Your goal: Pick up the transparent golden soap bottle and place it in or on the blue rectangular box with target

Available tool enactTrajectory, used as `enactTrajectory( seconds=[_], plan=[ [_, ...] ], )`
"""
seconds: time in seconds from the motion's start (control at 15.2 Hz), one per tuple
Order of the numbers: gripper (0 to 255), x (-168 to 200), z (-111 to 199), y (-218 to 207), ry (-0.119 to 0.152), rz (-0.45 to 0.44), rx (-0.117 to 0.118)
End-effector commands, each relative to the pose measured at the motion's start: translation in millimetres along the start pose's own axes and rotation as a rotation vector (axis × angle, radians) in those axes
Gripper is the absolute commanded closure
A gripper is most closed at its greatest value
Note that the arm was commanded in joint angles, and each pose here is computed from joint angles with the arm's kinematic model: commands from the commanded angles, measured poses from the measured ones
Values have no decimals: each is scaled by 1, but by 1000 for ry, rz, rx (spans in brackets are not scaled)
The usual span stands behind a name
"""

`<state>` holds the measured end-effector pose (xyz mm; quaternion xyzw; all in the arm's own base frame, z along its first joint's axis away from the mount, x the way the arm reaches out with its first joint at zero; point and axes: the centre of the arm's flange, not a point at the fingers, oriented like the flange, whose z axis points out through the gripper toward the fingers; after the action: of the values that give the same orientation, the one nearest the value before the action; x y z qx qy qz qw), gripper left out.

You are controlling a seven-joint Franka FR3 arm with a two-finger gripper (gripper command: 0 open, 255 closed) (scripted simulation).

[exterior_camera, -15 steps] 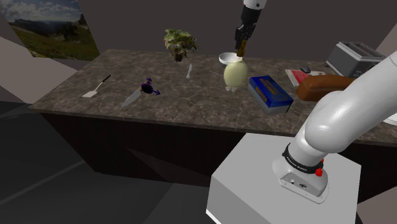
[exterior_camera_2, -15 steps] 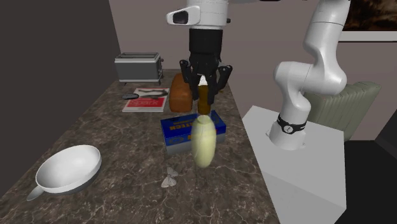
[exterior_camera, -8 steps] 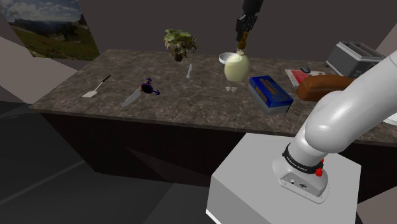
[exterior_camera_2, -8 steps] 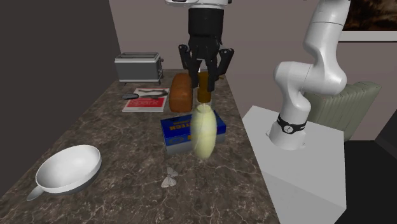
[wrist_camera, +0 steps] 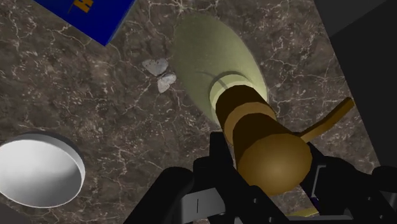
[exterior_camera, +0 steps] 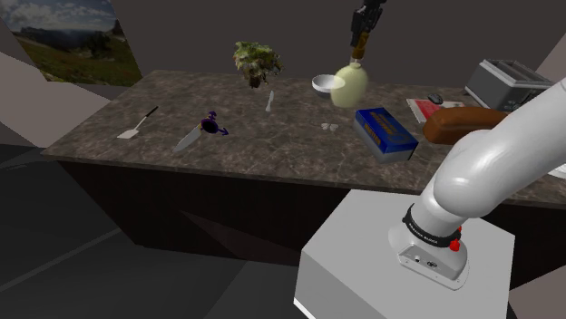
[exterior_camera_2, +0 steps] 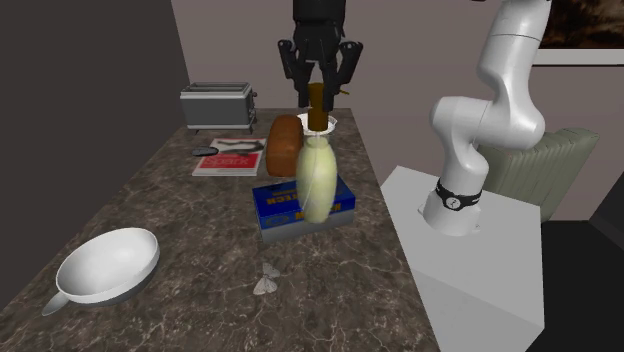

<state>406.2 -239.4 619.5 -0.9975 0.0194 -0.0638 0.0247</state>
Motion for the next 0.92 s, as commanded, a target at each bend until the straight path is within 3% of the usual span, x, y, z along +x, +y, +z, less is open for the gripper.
enactTrajectory(
  seconds=[0.0,0.86],
  plan=[
    [255,-13,-16,17,0,-1,0],
    [255,-108,-109,126,0,-1,0]
  ],
)
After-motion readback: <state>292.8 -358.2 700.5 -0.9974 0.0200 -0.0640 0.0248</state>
